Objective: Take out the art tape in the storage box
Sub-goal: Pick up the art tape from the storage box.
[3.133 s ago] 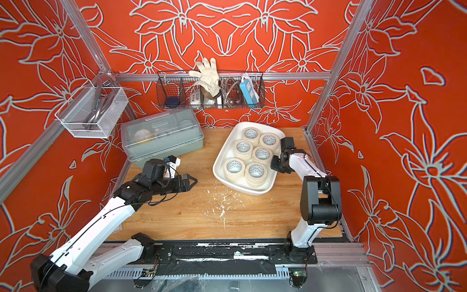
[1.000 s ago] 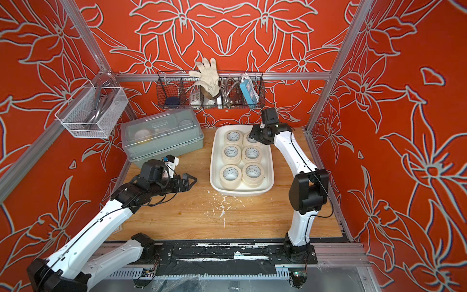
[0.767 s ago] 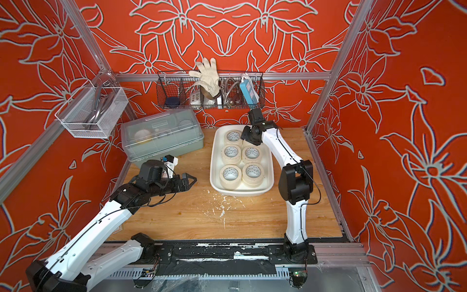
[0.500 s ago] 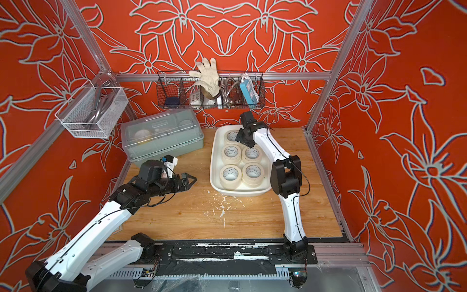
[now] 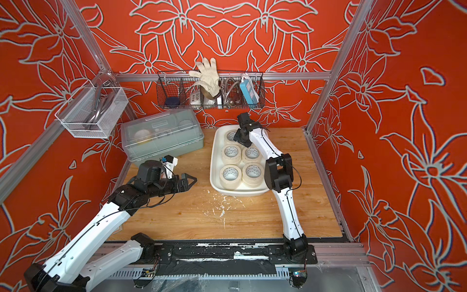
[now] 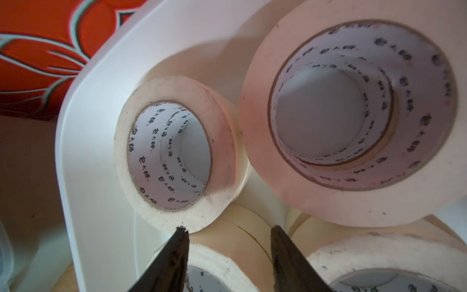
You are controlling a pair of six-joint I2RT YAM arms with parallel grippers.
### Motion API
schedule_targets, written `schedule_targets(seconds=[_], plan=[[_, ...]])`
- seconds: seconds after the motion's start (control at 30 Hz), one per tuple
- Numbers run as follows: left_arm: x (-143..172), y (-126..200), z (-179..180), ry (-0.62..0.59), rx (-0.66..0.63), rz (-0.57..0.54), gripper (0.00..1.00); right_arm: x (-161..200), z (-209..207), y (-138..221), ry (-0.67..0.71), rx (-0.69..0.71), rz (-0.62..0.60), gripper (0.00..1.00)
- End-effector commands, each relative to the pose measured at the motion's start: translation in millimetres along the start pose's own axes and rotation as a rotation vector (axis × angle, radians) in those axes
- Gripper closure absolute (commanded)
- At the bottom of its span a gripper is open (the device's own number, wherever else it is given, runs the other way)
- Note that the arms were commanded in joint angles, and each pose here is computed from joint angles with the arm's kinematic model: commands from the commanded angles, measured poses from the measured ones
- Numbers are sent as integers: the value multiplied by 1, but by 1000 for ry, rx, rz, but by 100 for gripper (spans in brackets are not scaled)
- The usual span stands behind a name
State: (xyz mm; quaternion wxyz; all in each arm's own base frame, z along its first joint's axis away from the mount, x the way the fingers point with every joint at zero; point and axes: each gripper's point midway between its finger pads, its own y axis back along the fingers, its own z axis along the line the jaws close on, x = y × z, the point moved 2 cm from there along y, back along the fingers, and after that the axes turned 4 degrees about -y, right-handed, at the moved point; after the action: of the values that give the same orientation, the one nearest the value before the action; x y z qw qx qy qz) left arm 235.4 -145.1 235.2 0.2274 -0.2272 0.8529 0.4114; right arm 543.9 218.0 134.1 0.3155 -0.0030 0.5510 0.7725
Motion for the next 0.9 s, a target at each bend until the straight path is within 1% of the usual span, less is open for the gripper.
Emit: schedule_targets(seconds=[0.0, 0.3, 0.43, 0.53, 0.67, 0.8, 0.87], plan=[[-4, 6, -8, -16, 30, -25, 11, -6, 3, -10, -30, 12, -31, 44], [-4, 5, -7, -14, 27, -24, 11, -6, 4, -39, -61, 9, -26, 45], [-4, 5, -7, -11, 26, -25, 11, -6, 3, -47, -68, 14, -30, 48], [-3, 5, -6, -9, 25, -22, 11, -6, 1, -48, -64, 19, -32, 55], [-3, 5, -6, -7, 23, -23, 11, -8, 3, -39, -49, 22, -41, 68], [-2, 4, -6, -6, 24, -21, 11, -14, 5, -23, -38, 11, -72, 84], [-3, 5, -6, -6, 26, -23, 11, -16, 5, -12, -30, 8, -90, 86]])
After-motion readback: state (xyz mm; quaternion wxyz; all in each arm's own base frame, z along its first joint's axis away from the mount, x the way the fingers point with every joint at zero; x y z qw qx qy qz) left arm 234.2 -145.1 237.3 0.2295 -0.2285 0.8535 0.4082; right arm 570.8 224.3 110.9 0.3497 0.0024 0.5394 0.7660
